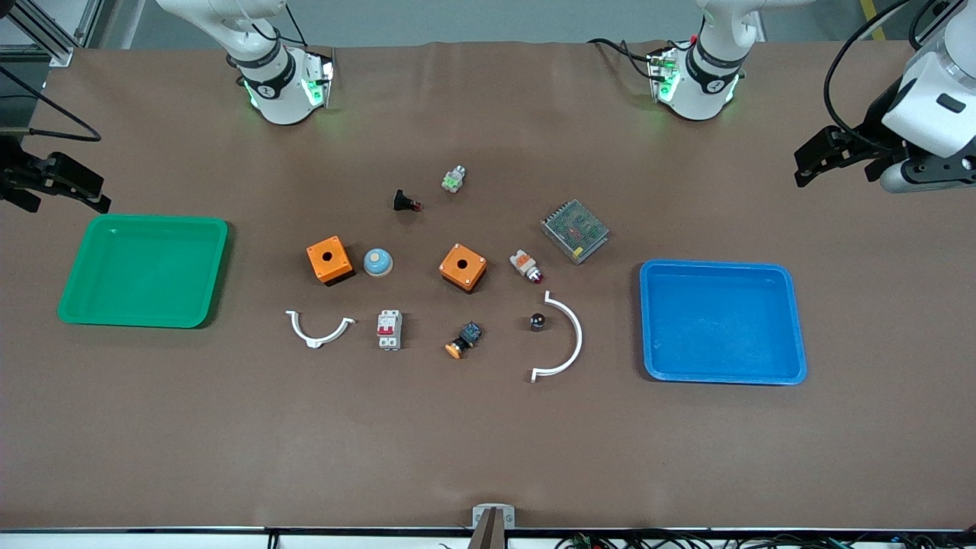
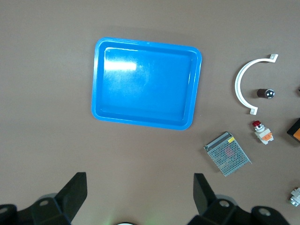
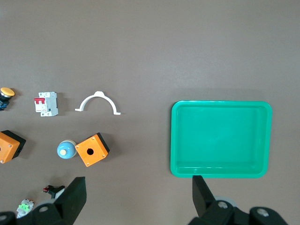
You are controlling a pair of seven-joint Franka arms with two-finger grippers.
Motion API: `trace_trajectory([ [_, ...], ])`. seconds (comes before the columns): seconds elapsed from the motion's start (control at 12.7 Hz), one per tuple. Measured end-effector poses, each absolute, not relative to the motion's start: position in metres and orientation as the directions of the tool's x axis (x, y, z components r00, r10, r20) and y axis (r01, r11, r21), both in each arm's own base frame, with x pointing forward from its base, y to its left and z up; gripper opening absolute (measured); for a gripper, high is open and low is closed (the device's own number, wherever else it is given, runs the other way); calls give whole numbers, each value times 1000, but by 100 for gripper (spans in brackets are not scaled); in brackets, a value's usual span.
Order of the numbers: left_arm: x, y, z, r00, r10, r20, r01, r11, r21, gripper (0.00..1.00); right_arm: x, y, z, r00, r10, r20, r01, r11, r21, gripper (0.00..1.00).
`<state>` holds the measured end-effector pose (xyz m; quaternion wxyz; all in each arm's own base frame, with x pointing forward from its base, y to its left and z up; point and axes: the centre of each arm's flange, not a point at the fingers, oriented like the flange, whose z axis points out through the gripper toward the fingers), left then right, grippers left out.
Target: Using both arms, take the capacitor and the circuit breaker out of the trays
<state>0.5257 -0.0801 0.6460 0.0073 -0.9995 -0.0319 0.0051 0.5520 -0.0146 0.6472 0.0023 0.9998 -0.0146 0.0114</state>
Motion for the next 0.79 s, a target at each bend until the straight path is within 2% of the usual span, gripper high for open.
trace_trajectory([
  [0.79, 525, -72, 657, 999, 35, 1, 35, -999, -12, 100, 551, -16, 639, 999, -32, 1, -32, -999, 4, 100],
])
